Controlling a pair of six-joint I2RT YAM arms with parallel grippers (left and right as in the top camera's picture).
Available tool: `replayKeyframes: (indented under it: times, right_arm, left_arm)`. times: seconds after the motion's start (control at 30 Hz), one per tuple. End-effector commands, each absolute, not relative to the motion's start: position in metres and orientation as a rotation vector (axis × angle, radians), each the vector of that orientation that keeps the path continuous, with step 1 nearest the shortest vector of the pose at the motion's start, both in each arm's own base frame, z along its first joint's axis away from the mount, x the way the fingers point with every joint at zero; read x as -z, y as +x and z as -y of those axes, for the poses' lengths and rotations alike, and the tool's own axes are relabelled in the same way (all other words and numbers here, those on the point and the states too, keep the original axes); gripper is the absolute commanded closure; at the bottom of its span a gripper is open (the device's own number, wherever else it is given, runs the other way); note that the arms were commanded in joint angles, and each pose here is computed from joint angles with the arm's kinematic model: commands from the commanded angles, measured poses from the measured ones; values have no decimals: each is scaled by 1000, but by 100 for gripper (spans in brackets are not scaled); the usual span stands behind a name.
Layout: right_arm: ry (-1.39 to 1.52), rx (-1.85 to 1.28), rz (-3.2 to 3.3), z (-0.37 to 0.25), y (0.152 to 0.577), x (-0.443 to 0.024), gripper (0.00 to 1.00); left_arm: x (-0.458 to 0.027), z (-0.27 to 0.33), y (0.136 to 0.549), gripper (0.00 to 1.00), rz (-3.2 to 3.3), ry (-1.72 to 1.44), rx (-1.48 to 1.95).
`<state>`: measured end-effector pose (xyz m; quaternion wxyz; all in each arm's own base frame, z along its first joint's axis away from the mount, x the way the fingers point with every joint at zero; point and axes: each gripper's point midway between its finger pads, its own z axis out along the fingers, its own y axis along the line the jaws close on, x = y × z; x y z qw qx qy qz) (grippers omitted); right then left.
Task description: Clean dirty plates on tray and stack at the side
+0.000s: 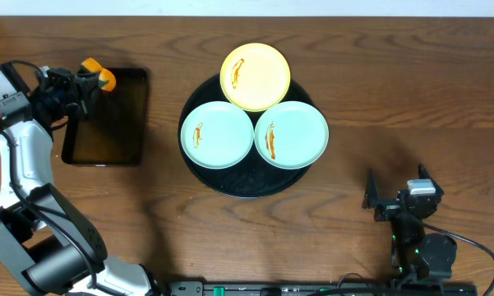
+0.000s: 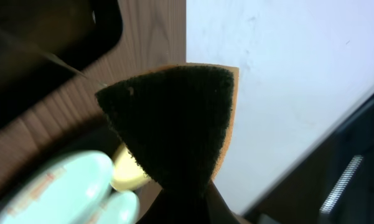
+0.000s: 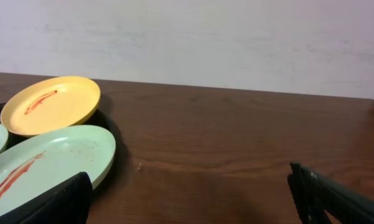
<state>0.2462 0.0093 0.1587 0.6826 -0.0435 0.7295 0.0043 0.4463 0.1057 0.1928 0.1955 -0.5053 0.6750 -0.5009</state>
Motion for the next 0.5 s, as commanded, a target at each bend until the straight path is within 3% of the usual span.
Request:
replayKeyframes:
  times: [0.0, 0.47]
  right_arm:
    - [-109, -6, -1636, -11, 246, -158, 1]
    - [-109, -6, -1636, -11, 246, -158, 1]
  left_arm:
    - [-221, -97, 446, 92, -1817, -1496, 1564]
    - [-226, -125, 446, 92, -1743, -1500, 1522]
